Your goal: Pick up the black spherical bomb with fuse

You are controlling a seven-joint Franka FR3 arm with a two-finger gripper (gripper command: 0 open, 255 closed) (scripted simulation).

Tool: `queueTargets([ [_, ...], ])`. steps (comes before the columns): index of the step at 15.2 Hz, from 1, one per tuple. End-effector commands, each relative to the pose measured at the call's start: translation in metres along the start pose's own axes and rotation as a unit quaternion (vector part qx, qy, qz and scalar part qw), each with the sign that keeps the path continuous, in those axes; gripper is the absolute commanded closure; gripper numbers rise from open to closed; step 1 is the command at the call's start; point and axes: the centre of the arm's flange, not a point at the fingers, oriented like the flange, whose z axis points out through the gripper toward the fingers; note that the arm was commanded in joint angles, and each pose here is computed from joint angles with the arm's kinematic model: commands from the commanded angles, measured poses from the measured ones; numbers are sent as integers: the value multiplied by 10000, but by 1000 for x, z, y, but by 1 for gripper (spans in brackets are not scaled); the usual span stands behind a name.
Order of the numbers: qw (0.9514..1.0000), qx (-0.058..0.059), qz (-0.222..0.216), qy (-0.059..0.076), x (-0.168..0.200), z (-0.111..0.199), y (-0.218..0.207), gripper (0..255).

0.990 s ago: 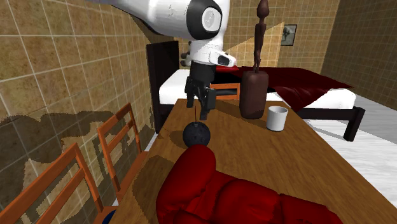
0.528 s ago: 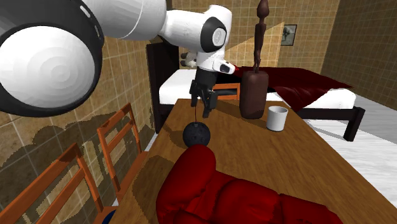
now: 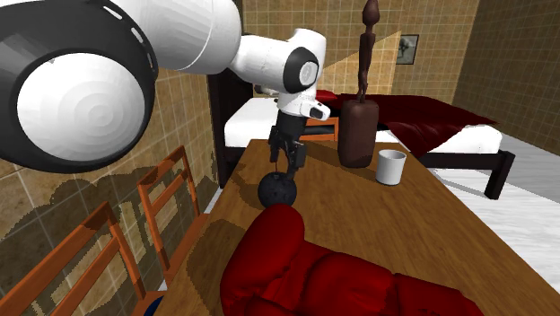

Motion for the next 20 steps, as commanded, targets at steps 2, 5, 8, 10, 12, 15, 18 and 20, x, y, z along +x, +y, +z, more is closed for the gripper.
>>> queueTargets([
  [2,10000,1,0,2,0,2,0,255],
  [5,10000,1,0,2,0,2,0,255],
  [8,10000,1,0,2,0,2,0,255],
  [10,10000,1,0,2,0,2,0,255],
  [12,10000,1,0,2,-1,-3,0,255],
  [15,10000,1,0,2,-3,-19,-2,255],
  [18,10000,1,0,2,-6,-34,-4,255],
  [20,10000,1,0,2,-7,-45,-5,255],
])
